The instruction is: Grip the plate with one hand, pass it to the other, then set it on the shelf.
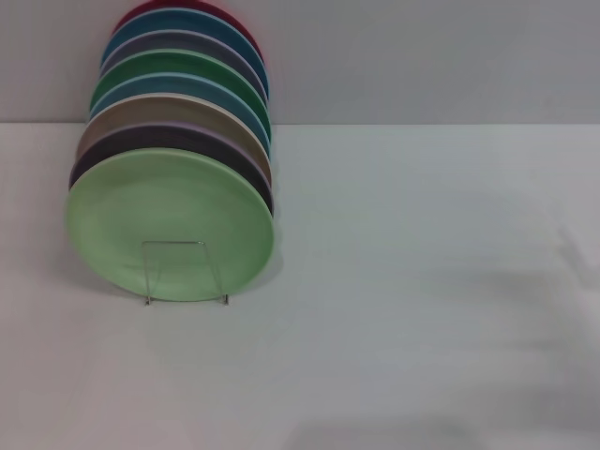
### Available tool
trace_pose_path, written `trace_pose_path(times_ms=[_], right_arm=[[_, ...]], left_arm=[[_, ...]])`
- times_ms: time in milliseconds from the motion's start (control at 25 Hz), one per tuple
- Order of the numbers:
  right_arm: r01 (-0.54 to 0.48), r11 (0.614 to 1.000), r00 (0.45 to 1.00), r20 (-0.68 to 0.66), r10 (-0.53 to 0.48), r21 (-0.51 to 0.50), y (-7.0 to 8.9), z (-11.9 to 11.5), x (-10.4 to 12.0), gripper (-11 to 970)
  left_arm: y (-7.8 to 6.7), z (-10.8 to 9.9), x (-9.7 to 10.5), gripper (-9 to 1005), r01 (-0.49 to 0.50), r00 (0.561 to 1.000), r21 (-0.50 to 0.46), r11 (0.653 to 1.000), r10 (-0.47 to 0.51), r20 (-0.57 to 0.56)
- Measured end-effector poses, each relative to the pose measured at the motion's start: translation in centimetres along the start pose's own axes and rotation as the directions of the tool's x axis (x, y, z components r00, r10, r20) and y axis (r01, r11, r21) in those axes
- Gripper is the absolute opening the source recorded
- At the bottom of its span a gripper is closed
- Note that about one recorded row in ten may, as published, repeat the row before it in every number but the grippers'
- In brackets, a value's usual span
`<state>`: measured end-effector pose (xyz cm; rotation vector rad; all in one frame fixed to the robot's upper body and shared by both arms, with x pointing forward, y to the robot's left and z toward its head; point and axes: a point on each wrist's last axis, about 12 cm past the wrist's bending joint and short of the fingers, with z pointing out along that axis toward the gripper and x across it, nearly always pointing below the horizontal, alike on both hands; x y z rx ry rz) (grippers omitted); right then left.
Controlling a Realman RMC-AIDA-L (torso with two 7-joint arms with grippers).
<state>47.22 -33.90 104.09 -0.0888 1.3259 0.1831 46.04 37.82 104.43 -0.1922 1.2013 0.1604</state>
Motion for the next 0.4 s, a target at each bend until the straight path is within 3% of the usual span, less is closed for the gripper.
trace_pose_path(times_ms=[400], right_arm=[[-0.008,1.0,1.0,0.018,0.008,0.016,-0.02,0.16,-0.08,768]], left_arm=[[-0.68,-0.58,0.53,796,-0.016,0.999,0.051,0.999,0.018,-0.041]])
